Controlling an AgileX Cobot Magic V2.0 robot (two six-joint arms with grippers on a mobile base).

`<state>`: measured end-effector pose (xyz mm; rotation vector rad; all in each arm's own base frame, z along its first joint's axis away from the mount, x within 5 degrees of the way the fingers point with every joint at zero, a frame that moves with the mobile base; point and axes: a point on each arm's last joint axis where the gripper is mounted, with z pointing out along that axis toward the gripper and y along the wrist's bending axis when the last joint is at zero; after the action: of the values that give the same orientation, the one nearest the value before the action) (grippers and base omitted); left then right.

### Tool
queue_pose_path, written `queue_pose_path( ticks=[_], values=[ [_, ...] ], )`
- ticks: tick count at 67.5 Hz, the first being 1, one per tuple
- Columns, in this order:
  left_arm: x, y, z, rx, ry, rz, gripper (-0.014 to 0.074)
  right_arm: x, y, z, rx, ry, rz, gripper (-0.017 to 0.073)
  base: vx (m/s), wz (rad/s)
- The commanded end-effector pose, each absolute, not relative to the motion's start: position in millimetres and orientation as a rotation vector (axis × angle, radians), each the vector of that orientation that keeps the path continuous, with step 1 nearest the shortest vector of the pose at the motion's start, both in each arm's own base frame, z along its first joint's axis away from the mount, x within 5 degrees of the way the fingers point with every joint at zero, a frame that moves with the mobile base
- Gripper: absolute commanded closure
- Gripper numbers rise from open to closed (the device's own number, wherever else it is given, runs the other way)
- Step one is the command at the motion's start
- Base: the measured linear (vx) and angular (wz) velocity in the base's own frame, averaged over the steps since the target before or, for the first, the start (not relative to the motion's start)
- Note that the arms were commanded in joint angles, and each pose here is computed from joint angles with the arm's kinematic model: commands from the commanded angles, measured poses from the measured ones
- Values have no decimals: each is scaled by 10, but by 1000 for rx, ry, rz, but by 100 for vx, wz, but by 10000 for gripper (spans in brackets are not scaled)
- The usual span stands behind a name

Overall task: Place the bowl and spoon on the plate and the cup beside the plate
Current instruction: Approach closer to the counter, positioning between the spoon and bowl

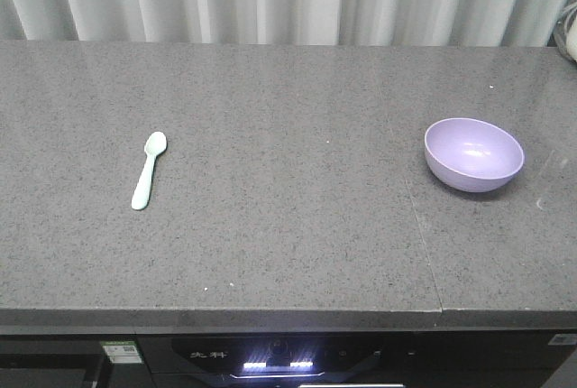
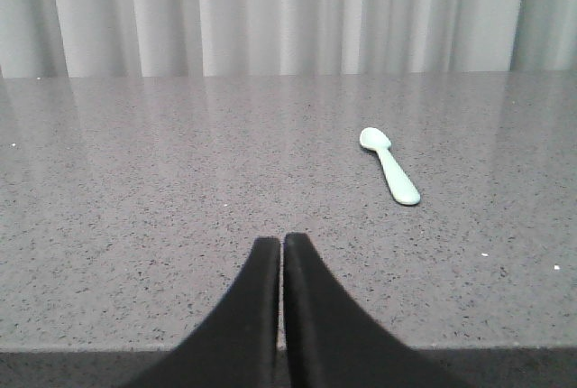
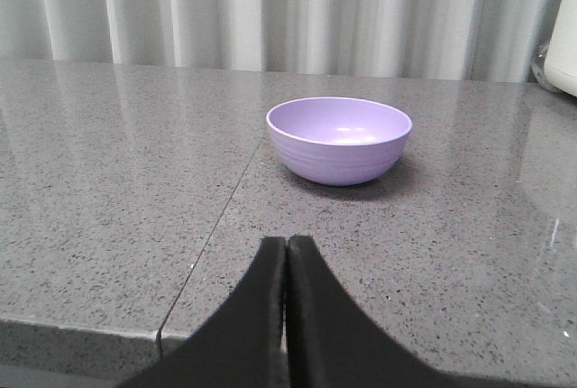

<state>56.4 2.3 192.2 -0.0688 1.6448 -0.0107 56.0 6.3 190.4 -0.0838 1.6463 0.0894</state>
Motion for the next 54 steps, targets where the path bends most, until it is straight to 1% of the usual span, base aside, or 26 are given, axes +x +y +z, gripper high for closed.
queue_pose_path(
  ticks=[1,54],
  values=[
    [546,18,2063,-67,1533,-22,600,563,57,1950,-79,1571,77,566,6,1],
    [546,18,2063,-67,1533,-22,600,563,57,1950,-79,1571,77,566,5,1]
  ],
)
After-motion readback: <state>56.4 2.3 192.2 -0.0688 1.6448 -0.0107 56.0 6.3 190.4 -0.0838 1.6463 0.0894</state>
